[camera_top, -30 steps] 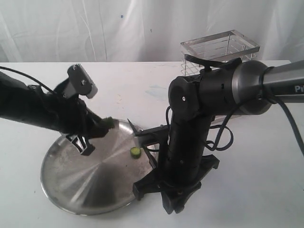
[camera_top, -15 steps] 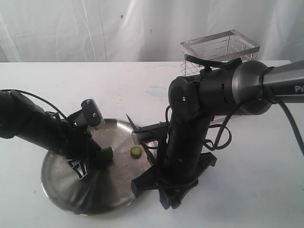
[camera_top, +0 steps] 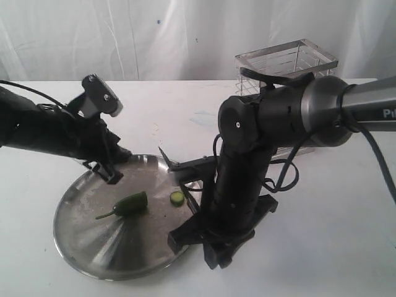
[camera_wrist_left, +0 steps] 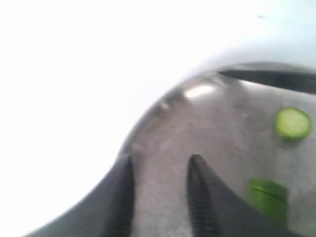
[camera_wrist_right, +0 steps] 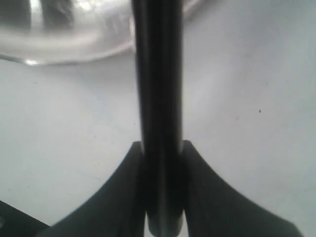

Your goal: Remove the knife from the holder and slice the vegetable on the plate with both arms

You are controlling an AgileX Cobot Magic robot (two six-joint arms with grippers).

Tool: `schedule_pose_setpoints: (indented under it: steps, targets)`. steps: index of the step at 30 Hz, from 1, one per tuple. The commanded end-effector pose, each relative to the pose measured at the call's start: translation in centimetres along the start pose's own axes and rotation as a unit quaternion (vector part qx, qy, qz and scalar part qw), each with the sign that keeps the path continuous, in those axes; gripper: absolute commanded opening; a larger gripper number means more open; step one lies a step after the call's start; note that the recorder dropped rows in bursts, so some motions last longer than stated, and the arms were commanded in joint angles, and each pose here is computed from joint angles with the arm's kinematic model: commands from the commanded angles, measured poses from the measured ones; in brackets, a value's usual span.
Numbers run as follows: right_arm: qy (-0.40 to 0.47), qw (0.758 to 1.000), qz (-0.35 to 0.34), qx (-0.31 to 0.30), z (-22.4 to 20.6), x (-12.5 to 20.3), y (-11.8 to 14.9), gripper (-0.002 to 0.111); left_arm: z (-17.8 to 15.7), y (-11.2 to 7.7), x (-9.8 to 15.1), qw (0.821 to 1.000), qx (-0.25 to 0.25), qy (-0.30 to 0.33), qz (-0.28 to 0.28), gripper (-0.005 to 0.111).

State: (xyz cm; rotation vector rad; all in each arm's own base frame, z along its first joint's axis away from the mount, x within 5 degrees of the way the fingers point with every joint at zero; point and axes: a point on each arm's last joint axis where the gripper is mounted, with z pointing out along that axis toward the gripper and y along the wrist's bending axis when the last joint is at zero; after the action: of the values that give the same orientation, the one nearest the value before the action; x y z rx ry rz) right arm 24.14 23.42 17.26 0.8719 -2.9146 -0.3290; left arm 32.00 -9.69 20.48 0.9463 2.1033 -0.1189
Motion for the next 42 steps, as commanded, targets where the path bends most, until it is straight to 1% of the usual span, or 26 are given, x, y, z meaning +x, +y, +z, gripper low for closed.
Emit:
schedule_pose_setpoints:
  steps: [1, 2, 4, 6, 8, 11, 14, 16, 20, 23, 26, 37, 42]
  targets:
    - [-0.035, 0.999, 0.009, -0.038, -0.9, -2.2, 0.9, 0.0, -0.6, 1.1, -0.5, 0.995, -0.056, -0.017, -0.077, 0.001]
    - [-0.033, 0.998, 0.007, -0.047, -0.8, -2.7, 1.3, 0.0, -0.5, 1.1, -0.4, 0.995, -0.053, -0.016, -0.088, 0.001]
    - [-0.014, 0.998, -0.001, -0.058, -0.2, -3.6, 2.2, 0.0, 0.0, 0.9, -0.3, 0.989, -0.04, -0.015, -0.143, 0.0]
    - [0.015, 0.998, -0.004, -0.066, 0.7, -4.2, 3.0, 0.0, 0.6, 0.8, -0.1, 0.987, -0.027, -0.01, -0.156, 0.0]
    - [0.04, 0.997, 0.003, -0.067, 1.5, -4.4, 3.2, 0.0, 1.1, 0.8, 0.3, 0.986, -0.03, -0.002, -0.164, 0.0]
    - [0.064, 0.996, 0.024, -0.064, 2.1, -4.2, 3.3, 0.0, 1.8, 0.9, 0.7, 0.978, -0.037, 0.002, -0.203, 0.0]
    - [0.081, 0.993, 0.035, -0.075, 2.1, -3.9, 3.7, 0.0, 2.5, 1.0, 0.5, 0.971, -0.028, -0.001, -0.238, 0.0]
    - [0.094, 0.991, 0.039, -0.083, 2.0, -3.7, 3.8, 0.0, 2.8, 1.0, 0.1, 0.968, -0.015, -0.008, -0.252, 0.0]
    - [0.096, 0.991, 0.053, -0.082, 2.0, -3.7, 3.8, 0.0, 3.6, 0.4, -0.4, 0.965, 0.042, -0.016, -0.26, 0.0]
    - [0.088, 0.991, 0.06, -0.082, 2.1, -3.8, 3.8, 0.0, 4.4, -0.2, -0.3, 0.96, 0.081, -0.013, -0.267, 0.0]
    - [0.085, 0.991, 0.06, -0.082, 2.1, -3.9, 3.8, 0.0, 5.2, -0.4, 0.5, 0.957, 0.082, 0.002, -0.278, 0.0]
    - [0.074, 0.993, 0.051, -0.076, 2.1, -4.1, 3.7, 0.0, 6.6, -0.8, 1.8, 0.955, 0.087, 0.026, -0.282, 0.0]
    - [0.028, 0.996, 0.044, -0.075, 0.6, -4.3, 3.9, 0.0, 6.7, -0.8, 1.8, 0.955, 0.089, 0.027, -0.281, 0.0]
